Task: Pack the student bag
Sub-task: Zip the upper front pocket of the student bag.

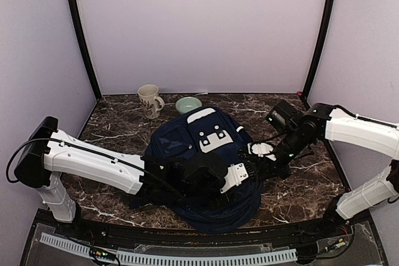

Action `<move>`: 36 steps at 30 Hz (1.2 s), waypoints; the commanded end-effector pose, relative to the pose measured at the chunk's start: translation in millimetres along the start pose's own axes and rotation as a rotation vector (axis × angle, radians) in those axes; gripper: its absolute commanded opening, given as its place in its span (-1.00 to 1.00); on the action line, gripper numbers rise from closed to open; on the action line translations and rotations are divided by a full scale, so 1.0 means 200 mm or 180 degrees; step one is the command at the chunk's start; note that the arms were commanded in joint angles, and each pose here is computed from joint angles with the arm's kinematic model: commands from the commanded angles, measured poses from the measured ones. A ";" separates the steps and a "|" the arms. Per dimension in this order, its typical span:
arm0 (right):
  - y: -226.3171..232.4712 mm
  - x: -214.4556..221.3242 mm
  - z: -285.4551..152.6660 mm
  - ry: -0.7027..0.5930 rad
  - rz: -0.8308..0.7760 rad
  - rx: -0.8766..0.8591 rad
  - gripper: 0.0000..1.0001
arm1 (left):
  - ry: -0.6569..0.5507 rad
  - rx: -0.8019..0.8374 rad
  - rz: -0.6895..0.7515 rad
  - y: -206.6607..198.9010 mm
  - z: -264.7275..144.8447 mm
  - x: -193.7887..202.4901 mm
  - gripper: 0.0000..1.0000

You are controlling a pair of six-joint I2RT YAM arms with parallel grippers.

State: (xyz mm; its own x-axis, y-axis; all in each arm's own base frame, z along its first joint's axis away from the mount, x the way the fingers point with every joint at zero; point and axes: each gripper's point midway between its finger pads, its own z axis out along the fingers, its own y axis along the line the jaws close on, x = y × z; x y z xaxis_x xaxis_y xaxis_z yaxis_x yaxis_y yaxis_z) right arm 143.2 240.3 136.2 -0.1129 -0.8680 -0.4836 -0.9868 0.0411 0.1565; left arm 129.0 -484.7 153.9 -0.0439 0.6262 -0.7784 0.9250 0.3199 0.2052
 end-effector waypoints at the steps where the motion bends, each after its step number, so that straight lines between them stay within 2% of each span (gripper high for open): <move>1: 0.07 -0.05 0.00 -0.0149 -0.0043 -0.0187 -1.00 | 0.0122 -0.0104 0.0002 0.01 0.06 0.03 -0.01; 7: 0.08 -0.03 0.00 -0.0141 -0.0026 -0.0193 -1.00 | 0.0303 -0.0387 0.0055 0.08 0.08 0.09 -0.15; 12: 0.06 0.01 0.02 -0.0047 -0.0010 -0.0150 -1.00 | 0.0366 -0.0393 0.0080 0.08 0.09 0.11 -0.61; 18: -0.09 0.05 0.01 -0.0035 0.0067 0.0058 -1.00 | 0.0383 -0.0270 0.0096 0.05 0.07 0.12 -0.99; 36: -0.56 -0.07 -0.06 -0.0258 0.0461 0.0783 -1.00 | 0.0298 -0.0002 0.0172 -0.03 0.01 0.13 -1.00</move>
State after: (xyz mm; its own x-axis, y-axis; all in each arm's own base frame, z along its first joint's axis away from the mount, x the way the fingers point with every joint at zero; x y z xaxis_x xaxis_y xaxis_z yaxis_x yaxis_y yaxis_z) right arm 212.5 230.3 115.0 -0.2520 -0.8520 -0.4588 -0.9675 0.2125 0.1369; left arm 136.8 -479.4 117.8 -0.0517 0.7096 -0.7027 0.9085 0.3256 0.2619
